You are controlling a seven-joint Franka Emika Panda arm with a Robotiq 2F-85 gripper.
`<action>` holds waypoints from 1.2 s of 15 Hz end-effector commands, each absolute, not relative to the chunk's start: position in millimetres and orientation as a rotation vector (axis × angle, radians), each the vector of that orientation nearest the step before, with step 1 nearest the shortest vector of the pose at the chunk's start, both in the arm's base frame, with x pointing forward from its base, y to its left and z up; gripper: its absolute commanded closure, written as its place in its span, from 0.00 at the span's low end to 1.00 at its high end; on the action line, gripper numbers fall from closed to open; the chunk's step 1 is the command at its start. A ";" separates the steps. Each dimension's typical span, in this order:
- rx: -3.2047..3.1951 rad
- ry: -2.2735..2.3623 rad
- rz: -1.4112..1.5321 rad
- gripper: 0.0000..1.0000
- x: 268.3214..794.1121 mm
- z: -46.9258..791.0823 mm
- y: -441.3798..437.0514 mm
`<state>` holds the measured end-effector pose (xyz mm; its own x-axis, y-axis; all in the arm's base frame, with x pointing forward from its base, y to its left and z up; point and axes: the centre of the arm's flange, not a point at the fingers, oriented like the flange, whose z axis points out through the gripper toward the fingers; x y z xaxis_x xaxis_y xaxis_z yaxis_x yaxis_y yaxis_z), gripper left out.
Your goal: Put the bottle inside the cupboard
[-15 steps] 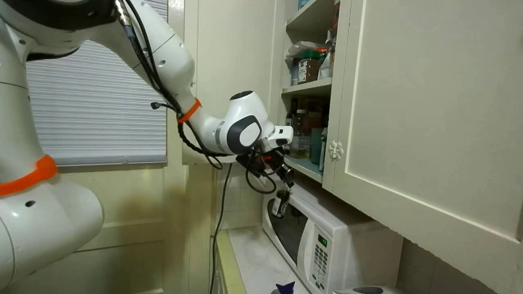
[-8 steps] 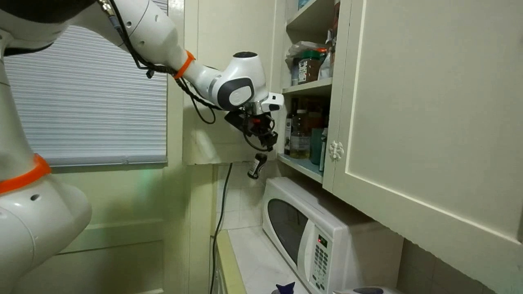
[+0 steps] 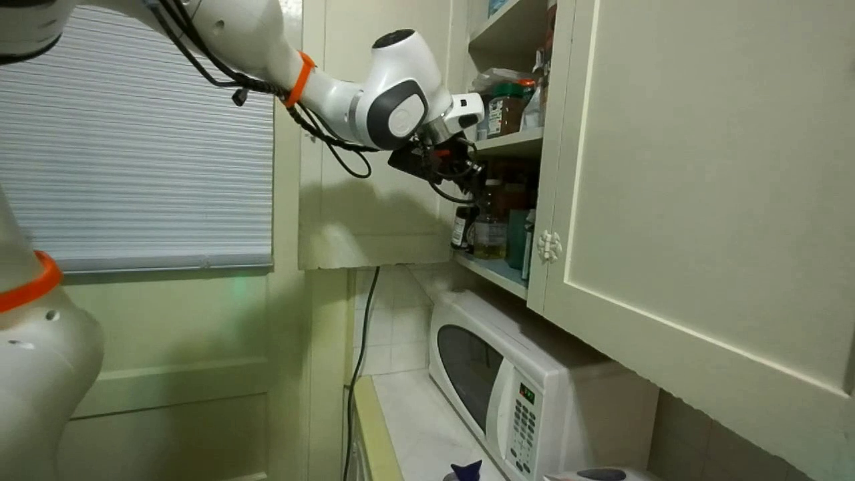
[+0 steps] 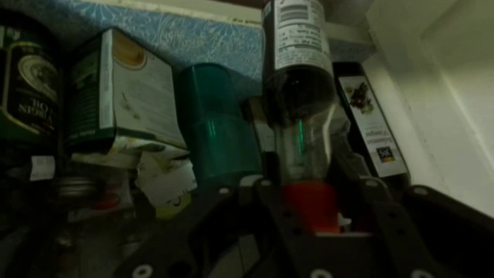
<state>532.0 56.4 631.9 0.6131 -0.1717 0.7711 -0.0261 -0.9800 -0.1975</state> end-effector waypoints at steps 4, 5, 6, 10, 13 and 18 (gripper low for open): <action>-2.526 0.102 -1.635 0.88 563.2 586.1 72.3; -2.504 0.094 -1.668 0.88 566.9 579.7 74.5; -2.481 0.084 -1.709 0.88 570.9 575.4 75.2; -2.434 0.087 -1.798 0.88 580.1 560.1 67.6; -2.435 0.087 -1.801 0.88 583.6 550.9 65.3; -2.477 0.075 -1.753 0.88 585.8 553.9 66.2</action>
